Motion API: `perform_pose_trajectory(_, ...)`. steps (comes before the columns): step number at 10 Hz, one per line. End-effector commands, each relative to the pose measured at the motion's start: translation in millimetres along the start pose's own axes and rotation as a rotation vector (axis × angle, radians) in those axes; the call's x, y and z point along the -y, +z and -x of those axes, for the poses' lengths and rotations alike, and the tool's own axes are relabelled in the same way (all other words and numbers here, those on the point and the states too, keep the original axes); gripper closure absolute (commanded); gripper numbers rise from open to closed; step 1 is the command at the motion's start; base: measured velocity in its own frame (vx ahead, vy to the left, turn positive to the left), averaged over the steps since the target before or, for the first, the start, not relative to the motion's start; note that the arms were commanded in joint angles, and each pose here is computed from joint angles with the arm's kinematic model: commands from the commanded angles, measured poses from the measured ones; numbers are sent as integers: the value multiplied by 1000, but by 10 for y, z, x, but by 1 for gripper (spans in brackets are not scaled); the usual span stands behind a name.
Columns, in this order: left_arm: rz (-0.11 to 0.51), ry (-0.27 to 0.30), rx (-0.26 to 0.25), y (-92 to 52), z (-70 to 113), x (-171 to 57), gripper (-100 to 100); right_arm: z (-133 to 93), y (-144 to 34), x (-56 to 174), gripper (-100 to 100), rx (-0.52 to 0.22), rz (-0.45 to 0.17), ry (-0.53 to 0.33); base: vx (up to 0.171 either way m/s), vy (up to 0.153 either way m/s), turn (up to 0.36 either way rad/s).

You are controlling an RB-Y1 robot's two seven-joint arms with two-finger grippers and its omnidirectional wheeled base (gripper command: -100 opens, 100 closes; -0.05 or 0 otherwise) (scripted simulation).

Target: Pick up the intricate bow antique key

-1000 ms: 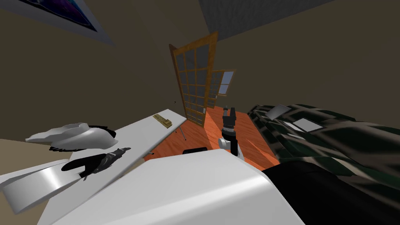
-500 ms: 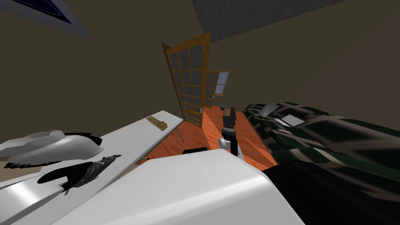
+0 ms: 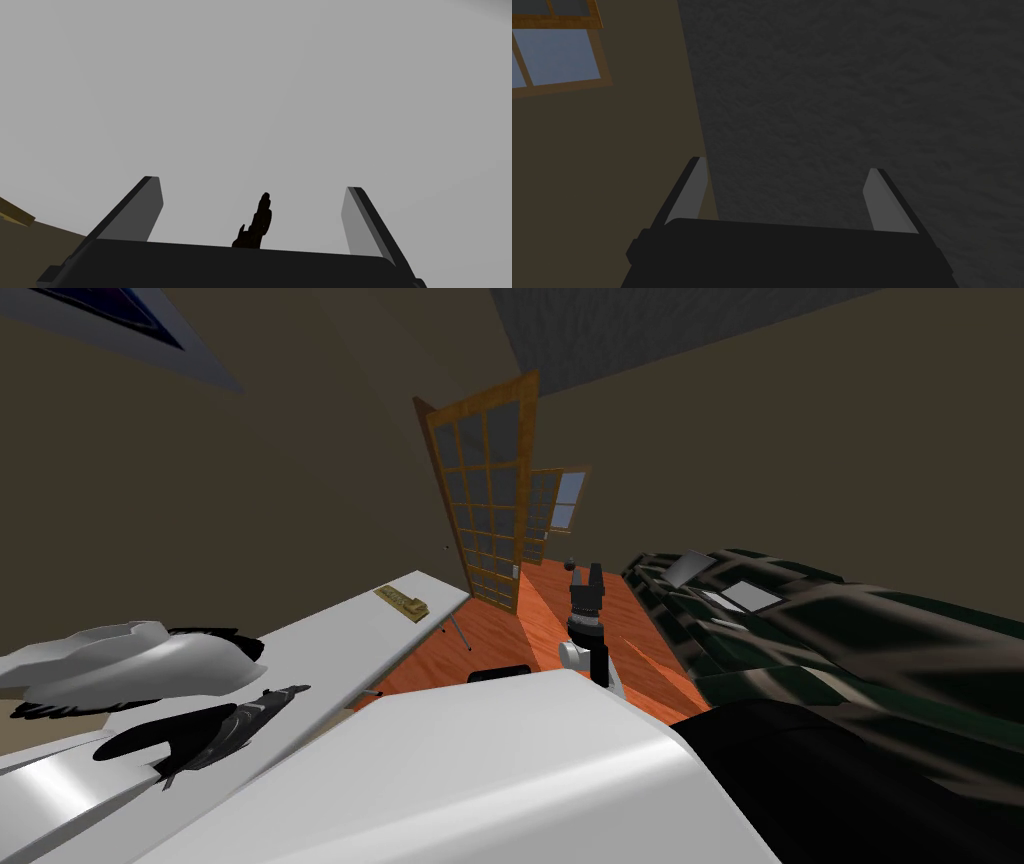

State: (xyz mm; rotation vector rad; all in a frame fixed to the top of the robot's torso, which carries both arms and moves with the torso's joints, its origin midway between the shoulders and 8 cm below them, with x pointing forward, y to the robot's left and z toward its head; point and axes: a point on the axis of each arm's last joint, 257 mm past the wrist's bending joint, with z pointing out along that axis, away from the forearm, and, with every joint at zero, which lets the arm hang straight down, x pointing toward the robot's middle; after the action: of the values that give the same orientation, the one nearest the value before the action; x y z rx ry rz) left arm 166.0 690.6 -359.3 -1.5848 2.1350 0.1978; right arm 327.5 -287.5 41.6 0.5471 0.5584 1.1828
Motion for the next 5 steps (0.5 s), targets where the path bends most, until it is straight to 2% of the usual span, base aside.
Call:
perform_pose_trajectory(1, 0, 0, 0, 0, 0, 1, -100, 0, 0, 0, 0, 0, 0, 0, -1, -13, -11)
perform_pose_trajectory(2, -28, -24, 9, 64, -37, 226, -100, 0, 0, 0, 0, 0, 0, 0, 0, 0, 0)
perform_pose_trajectory(3, -2, -24, 17, 65, -18, 159, -100, 0, 0, 0, 0, 0, 0, 0, 12, 8, -34)
perform_pose_trajectory(5, 7, -24, 19, 65, -12, 136, -100, 0, 0, 0, 0, 0, 0, 0, 14, 13, -46)
